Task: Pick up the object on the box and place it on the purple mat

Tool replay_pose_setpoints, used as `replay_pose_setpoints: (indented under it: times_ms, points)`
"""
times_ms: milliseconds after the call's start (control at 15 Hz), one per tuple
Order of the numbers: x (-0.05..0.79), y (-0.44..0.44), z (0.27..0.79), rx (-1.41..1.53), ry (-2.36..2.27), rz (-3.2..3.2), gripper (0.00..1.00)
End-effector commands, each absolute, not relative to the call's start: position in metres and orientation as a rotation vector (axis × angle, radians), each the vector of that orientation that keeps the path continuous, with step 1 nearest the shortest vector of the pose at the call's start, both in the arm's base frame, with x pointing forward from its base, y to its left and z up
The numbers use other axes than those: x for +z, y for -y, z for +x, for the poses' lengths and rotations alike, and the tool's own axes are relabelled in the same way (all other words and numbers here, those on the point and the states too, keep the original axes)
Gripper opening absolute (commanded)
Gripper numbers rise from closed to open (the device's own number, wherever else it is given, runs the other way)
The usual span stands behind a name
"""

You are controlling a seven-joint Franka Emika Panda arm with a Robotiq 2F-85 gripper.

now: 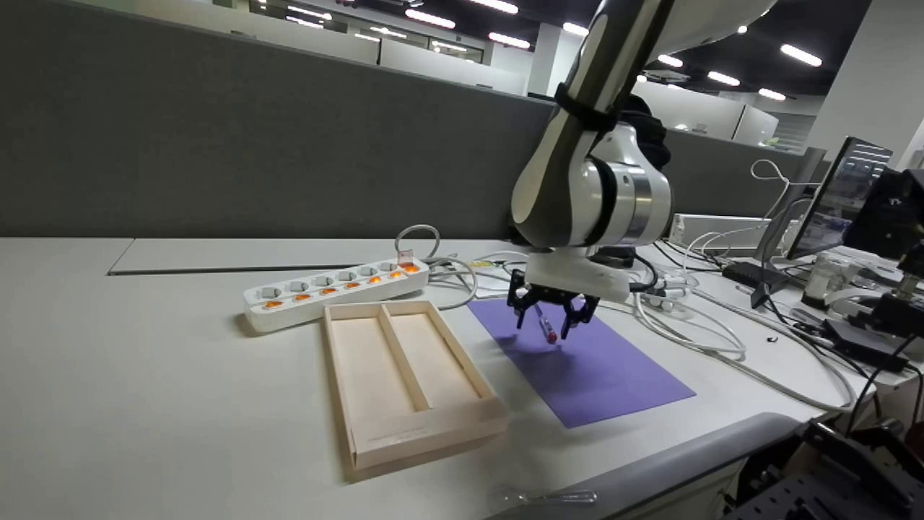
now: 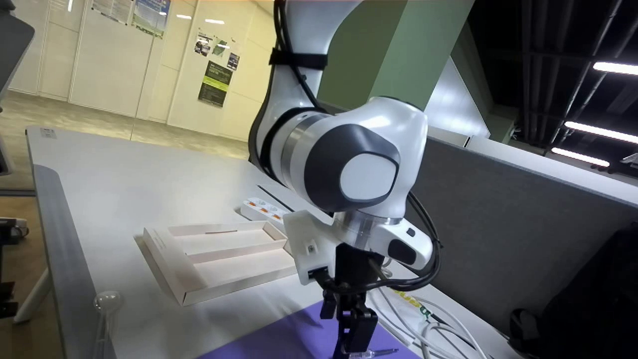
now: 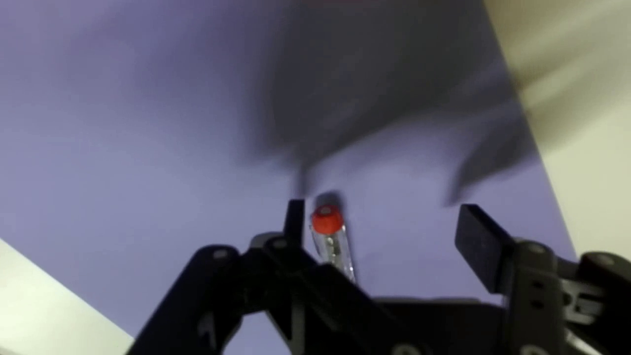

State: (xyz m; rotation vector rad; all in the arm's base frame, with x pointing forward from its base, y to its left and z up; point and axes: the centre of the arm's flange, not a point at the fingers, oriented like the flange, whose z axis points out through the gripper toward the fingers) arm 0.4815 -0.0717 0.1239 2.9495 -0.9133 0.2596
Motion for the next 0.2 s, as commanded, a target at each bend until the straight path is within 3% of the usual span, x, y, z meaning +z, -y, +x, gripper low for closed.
replay_pose_setpoints:
  times_ms: [0,133]
  points:
    - [0.169,0.056,0.487,0.311,0.905,2.962,1.00]
    - [0.183,0.055,0.489,0.299,0.914,2.970,1.00]
